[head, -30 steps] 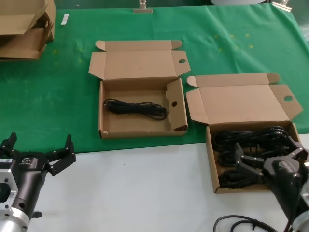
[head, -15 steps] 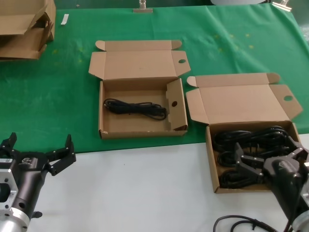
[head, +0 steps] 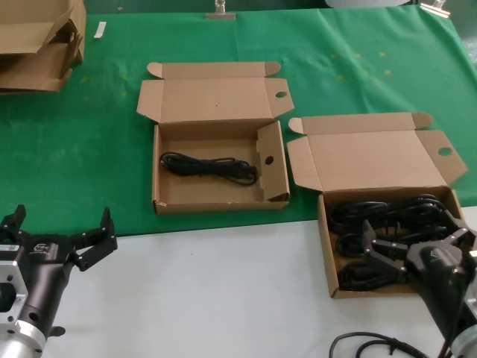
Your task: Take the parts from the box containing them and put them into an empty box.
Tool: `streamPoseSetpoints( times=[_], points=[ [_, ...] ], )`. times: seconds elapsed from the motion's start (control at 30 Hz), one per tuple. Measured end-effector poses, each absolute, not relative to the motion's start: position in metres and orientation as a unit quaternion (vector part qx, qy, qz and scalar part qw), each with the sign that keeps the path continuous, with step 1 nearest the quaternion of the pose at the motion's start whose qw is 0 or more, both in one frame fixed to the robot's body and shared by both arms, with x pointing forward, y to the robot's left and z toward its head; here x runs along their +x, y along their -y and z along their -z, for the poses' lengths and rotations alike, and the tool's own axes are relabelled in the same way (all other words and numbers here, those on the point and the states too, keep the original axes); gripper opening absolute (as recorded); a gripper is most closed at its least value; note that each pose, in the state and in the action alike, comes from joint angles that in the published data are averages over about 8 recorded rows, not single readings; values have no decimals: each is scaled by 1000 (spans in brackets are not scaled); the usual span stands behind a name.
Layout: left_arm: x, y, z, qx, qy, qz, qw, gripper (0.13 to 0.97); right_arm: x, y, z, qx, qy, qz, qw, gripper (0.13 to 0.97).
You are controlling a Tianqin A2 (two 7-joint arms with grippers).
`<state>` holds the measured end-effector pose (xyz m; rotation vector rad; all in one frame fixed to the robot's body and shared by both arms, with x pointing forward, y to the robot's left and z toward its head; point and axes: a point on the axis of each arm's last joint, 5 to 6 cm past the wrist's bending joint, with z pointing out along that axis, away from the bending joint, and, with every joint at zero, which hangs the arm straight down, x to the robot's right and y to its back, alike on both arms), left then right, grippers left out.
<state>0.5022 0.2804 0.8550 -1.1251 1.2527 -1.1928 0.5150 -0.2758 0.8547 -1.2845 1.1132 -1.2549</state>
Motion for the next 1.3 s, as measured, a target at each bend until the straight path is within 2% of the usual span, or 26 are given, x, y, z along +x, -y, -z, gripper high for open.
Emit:
streamPoseSetpoints(
  times=[1.3],
  points=[
    [502, -280, -855, -468, -521, 496, 513, 966, 515, 276, -855, -529, -459, 517, 492, 966]
  ],
)
